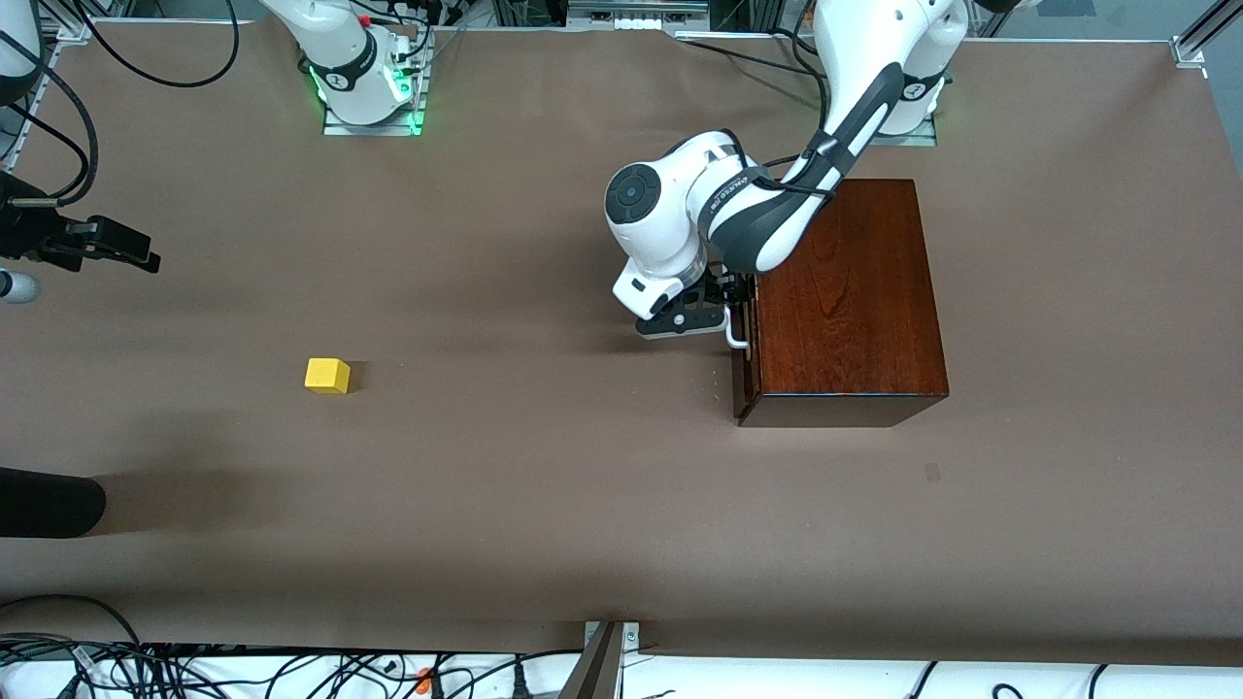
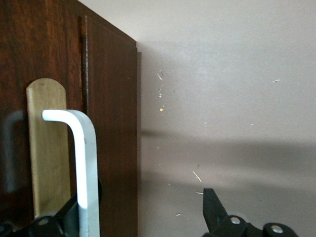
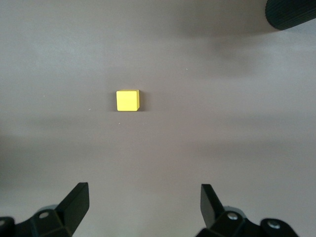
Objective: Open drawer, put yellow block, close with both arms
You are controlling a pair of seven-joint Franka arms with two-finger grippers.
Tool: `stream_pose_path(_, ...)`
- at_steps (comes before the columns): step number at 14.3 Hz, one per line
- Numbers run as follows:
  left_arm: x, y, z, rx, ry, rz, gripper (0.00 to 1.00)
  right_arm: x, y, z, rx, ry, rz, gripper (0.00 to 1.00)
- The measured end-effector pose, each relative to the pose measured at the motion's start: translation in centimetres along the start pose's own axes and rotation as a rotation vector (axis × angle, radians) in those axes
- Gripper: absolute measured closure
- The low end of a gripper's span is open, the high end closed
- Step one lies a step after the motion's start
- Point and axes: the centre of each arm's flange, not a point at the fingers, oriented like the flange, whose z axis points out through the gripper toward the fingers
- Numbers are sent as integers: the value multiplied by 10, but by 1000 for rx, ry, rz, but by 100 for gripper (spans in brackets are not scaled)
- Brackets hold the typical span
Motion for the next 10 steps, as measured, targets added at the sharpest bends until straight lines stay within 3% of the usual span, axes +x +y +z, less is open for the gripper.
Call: stream_pose_path(10,-11,33,-18,-58,34,4,0,0,0,0,0,0,0,0)
